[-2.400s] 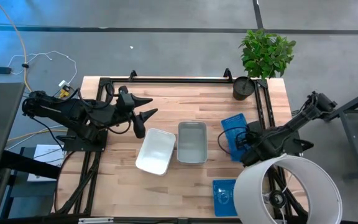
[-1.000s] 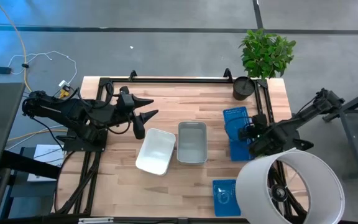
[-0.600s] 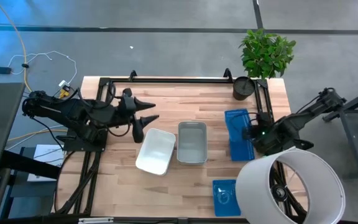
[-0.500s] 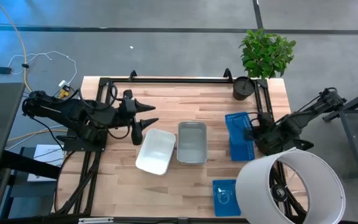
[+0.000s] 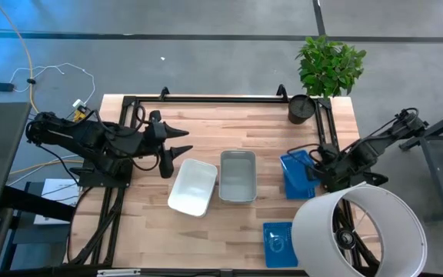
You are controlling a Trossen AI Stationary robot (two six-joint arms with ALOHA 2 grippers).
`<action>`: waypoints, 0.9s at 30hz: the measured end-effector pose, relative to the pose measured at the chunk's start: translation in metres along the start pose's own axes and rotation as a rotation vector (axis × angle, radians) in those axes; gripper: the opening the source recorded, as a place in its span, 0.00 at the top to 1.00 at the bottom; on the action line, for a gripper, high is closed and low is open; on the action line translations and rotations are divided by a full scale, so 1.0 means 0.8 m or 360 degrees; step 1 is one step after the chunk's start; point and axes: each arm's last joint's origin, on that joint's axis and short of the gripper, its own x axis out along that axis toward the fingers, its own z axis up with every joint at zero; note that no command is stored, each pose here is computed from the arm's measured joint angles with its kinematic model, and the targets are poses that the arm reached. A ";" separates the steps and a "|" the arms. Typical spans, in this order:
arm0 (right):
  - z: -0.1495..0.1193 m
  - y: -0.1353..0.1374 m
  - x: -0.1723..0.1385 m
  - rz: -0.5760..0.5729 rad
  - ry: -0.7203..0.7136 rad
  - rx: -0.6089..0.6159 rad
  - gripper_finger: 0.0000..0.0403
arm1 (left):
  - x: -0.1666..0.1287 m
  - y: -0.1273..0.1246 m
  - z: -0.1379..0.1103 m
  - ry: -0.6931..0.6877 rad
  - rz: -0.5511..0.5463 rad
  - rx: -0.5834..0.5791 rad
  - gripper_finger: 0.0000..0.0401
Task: Stack baskets by color
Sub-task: Stack the top left bin on top of the other top right blue bin
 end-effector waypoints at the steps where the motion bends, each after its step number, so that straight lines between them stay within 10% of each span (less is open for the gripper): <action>1: -0.001 0.001 0.000 0.0000 0.0012 -0.0013 1.00 | 0.000 0.000 0.000 -0.0002 -0.0001 -0.0007 0.51; 27: -0.009 0.009 0.014 -0.0266 0.0066 0.0103 1.00 | 0.000 0.000 0.000 -0.0002 -0.0001 -0.0050 0.51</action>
